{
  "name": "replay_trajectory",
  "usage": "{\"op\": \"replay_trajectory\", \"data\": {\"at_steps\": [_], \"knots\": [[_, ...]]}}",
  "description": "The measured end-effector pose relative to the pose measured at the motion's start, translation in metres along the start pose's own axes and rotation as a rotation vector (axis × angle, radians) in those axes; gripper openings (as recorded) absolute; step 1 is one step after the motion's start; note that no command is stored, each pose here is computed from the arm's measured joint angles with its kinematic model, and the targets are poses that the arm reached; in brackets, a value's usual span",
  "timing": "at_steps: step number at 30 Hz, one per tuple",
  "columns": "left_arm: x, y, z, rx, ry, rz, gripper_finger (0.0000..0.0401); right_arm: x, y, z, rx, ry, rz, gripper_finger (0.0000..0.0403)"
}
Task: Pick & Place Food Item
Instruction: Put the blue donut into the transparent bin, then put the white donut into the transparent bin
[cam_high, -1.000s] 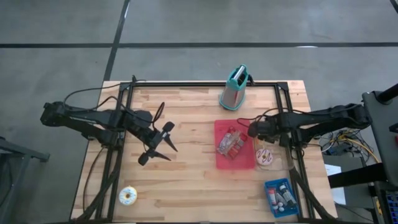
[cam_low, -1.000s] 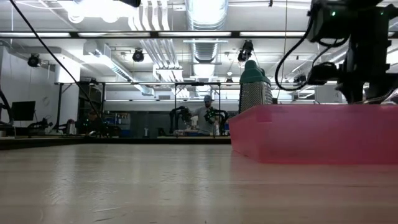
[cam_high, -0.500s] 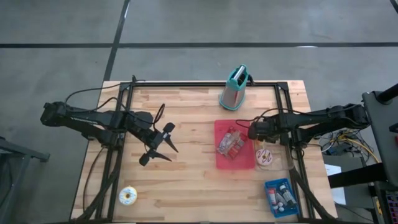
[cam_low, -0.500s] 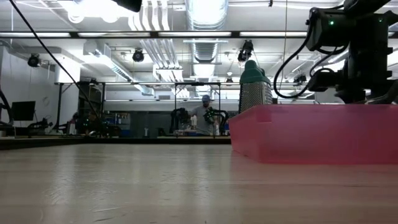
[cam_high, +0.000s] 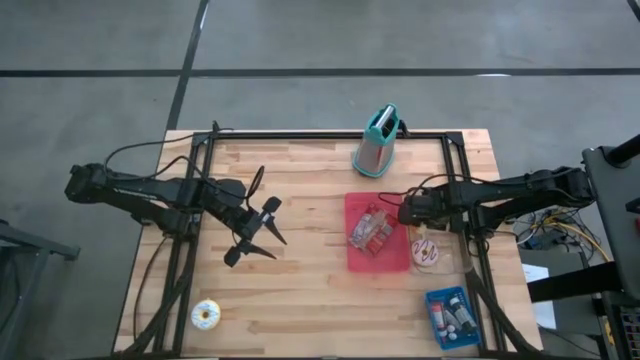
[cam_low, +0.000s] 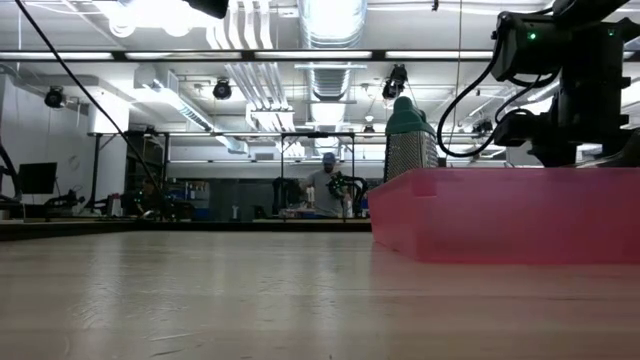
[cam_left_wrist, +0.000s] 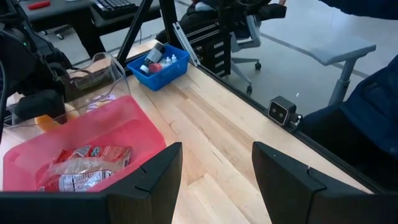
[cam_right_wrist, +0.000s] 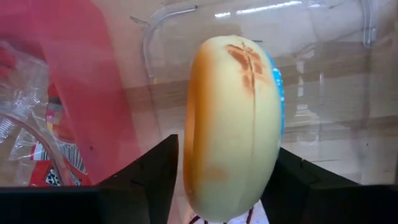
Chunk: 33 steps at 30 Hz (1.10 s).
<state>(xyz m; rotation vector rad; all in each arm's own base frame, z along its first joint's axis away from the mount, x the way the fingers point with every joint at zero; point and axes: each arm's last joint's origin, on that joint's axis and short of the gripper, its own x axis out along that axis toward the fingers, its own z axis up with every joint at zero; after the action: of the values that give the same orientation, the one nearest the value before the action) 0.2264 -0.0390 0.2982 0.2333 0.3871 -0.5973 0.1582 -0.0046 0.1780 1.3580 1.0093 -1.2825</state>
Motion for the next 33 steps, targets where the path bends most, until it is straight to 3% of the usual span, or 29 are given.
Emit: {"op": "replay_trajectory", "data": {"at_steps": [9,18,22,27,33], "knots": [[0.0,0.0,0.0,0.001,0.001,0.0,0.0198,-0.002,-0.001,-0.002,0.002,0.09,-0.018,0.019],[0.0,0.0,0.0,0.003,0.0,0.001,0.0198,-0.034,0.001,-0.001,-0.005,0.088,-0.073,0.0162],[0.0,0.0,0.0,0.005,-0.003,0.002,0.0198,-0.053,0.011,-0.002,-0.033,0.098,-0.01,0.015],[0.0,0.0,0.0,-0.014,-0.004,0.001,0.0198,-0.084,0.024,-0.004,-0.159,0.092,0.105,0.0134],[0.002,-0.001,-0.003,-0.171,0.007,-0.007,0.0197,-0.118,0.039,-0.011,-0.28,-0.161,0.284,0.012]]}}
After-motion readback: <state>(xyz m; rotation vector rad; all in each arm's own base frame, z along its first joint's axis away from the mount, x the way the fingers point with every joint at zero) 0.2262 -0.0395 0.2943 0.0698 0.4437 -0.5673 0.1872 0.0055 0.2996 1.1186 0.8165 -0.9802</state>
